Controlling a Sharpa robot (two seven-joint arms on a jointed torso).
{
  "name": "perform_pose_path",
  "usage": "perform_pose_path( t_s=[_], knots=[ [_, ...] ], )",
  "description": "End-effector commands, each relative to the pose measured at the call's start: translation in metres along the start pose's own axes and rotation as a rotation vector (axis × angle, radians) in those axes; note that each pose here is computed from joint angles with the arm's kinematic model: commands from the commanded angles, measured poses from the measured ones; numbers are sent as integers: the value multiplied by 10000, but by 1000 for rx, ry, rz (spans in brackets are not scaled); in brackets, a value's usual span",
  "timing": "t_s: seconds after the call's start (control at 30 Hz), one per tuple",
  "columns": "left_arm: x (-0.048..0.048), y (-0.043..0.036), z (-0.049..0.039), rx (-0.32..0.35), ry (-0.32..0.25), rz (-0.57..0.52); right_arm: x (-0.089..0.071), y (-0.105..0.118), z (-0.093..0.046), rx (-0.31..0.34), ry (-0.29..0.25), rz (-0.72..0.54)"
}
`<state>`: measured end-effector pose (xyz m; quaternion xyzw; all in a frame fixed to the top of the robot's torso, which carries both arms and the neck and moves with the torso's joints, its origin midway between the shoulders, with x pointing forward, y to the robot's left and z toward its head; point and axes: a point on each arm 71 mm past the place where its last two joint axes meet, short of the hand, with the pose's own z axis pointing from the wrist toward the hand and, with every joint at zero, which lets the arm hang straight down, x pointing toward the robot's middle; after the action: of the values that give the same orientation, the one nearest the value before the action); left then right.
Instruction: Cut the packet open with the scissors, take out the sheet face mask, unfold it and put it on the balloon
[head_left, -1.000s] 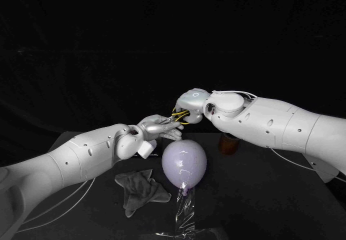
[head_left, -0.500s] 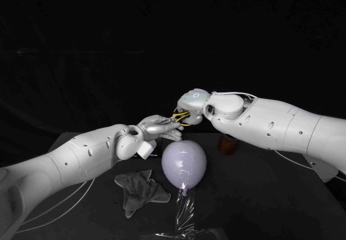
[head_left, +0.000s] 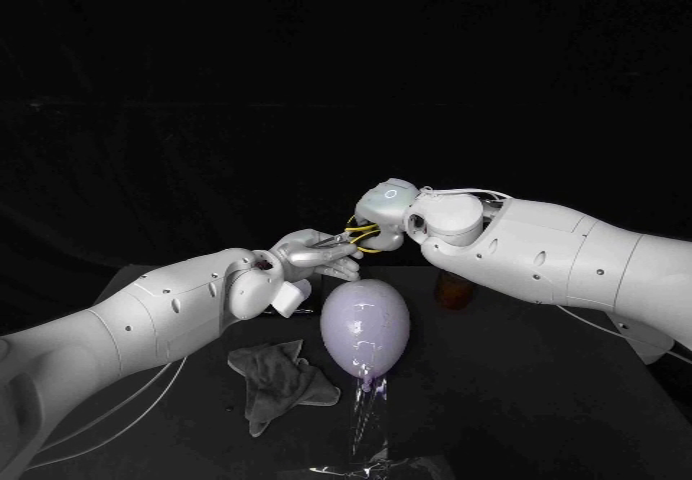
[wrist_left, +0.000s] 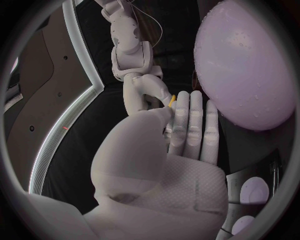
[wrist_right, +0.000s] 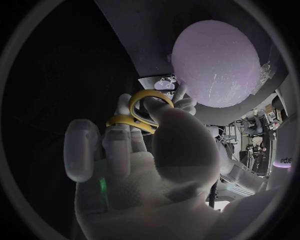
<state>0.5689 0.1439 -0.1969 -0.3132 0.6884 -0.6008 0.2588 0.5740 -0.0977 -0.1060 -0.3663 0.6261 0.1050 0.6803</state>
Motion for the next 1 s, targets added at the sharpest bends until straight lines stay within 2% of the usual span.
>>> perform_pose_path(
  t_s=[0.03,0.3,0.43,0.67,0.9,1.0],
  knots=[
    [38,-47,23,33,6,-17,28,8,-2,40,40,-32],
    [17,-44,19,33,-5,-21,54,35,-11,32,83,-25],
    [-12,-41,7,32,-14,-23,63,15,-22,36,84,-23],
    [-79,-30,-31,28,-32,-25,40,-65,-54,60,12,-15],
    [-145,-19,-69,22,-55,-23,47,-179,-101,96,-29,3],
    [-204,-11,-102,20,-77,-25,60,-240,-133,108,-41,7]
  ],
)
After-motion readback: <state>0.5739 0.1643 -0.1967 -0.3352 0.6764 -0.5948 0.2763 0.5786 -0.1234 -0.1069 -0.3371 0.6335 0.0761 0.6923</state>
